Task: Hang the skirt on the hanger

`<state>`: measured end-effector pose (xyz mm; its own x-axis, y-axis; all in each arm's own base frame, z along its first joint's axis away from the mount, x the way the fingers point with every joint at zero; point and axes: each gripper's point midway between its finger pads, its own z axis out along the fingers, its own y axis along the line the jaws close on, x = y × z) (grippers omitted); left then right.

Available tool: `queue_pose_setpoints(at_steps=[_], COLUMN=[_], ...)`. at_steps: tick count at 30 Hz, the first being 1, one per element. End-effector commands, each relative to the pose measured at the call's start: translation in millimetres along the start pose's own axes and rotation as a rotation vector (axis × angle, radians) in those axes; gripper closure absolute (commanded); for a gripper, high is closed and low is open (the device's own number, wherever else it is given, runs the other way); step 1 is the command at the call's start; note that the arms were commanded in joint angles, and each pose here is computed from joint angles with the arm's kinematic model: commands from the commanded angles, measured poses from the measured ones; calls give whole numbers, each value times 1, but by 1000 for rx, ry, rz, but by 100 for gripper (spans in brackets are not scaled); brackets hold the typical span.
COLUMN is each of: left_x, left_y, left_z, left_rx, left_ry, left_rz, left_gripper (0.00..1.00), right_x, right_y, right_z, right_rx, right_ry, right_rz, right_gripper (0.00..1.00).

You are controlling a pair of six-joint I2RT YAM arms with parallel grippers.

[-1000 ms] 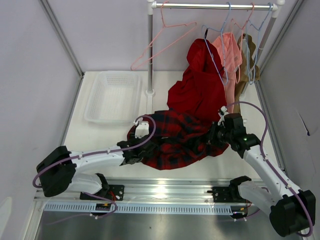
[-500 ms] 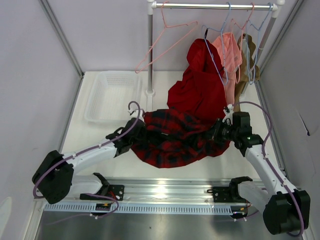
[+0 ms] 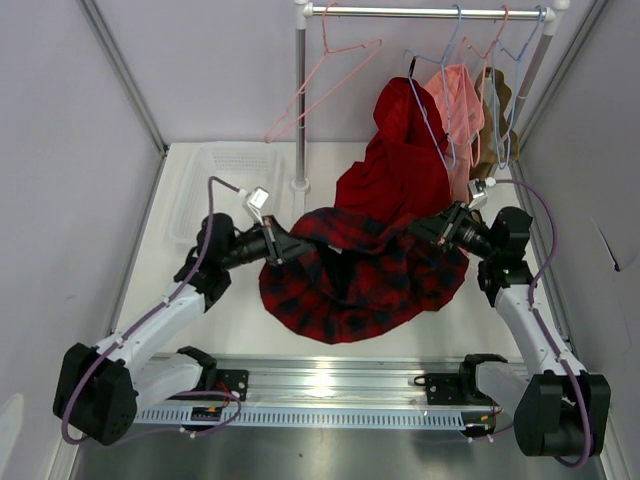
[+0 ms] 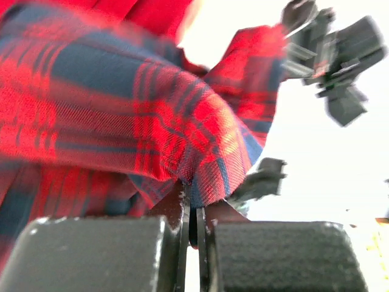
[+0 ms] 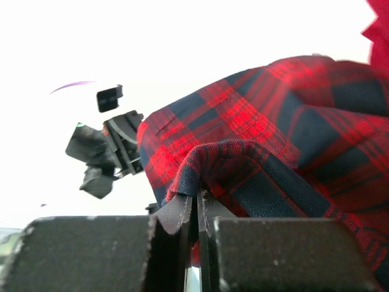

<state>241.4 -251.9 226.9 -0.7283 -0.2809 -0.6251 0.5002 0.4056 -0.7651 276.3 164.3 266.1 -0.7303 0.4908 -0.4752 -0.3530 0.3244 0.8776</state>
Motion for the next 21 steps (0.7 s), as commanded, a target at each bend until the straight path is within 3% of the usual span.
queue_pose_setpoints(at_steps=[1, 5, 9, 21], left_x=[-30, -46, -35, 68], left_y=[-55, -53, -36, 56], left_z=[-29, -50, -48, -22], left_rx=[267, 321, 273, -47], left_ry=[-43, -101, -58, 177], left_rz=[-5, -84, -130, -255], left_gripper=[100, 100, 100, 100], right_x=[-25, -38, -35, 105], right_y=[63, 81, 71, -72], right_z=[-12, -24, -25, -29], right_rx=[-181, -199, -121, 300], right_ry=[-28, -62, -42, 149], right_rz=[-80, -105, -96, 11], right_gripper=[99, 98, 97, 86])
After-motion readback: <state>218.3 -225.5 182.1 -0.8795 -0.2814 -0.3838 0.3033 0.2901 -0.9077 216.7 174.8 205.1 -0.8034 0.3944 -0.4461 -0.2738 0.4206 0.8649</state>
